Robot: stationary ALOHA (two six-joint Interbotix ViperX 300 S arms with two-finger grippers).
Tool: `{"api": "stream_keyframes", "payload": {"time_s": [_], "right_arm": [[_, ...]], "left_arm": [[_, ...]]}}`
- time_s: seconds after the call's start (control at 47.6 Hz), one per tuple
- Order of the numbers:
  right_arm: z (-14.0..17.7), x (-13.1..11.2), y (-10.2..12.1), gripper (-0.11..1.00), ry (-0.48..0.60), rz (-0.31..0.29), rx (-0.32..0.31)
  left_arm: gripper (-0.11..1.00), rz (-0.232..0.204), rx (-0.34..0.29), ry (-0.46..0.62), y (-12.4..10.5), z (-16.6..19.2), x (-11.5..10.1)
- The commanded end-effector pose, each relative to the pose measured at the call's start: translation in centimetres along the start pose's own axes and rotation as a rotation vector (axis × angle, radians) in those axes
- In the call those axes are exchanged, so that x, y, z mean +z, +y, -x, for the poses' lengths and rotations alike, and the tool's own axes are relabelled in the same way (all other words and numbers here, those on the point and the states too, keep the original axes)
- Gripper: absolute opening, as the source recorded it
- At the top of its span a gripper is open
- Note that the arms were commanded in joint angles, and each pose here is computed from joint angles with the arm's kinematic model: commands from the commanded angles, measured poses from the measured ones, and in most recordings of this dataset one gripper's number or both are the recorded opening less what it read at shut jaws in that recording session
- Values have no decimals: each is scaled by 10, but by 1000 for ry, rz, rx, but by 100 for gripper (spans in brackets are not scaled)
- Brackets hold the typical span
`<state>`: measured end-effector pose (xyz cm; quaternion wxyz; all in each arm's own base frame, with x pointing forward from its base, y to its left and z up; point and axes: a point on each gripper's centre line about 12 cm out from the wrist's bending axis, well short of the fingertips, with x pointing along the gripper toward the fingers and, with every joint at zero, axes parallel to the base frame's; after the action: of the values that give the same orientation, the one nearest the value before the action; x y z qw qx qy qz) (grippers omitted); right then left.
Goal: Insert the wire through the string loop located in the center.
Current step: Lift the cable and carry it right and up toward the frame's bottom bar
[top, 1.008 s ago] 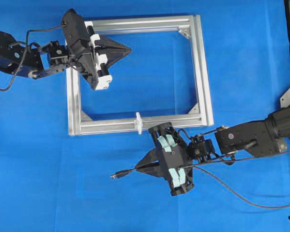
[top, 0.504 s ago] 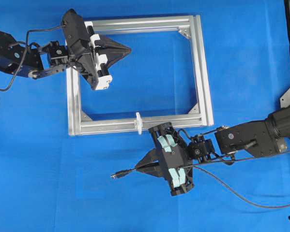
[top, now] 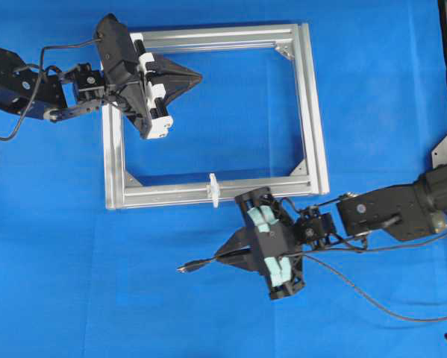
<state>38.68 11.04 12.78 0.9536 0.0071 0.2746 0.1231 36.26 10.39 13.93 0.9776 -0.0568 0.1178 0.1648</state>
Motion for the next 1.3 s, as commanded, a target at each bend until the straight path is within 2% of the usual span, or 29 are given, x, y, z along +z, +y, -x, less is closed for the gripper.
{"api": "stream_keyframes", "payload": {"time_s": [0.0, 0.273, 0.63, 0.924, 1.029, 1.28], "right_arm": [[13, 14, 1, -2, -49, -7, 3], [41, -4, 0, -2, -26, -12, 1], [78, -34, -4, -2, 8, -48, -14], [87, -37, -7, -2, -9, -65, -25], [88, -37, -16, -2, -12, -79, -47], [91, -35, -51, -2, -26, -135, -144]], "left_arm": [[0, -1, -7, -38, -2, 1, 13], [0, -1, -6, -35, -2, 2, 12], [0, -1, -6, -35, -2, 2, 12], [0, -1, -8, -33, -2, 2, 11], [0, -1, -6, -35, -2, 2, 11], [0, -1, -8, -36, -2, 2, 12]]}}
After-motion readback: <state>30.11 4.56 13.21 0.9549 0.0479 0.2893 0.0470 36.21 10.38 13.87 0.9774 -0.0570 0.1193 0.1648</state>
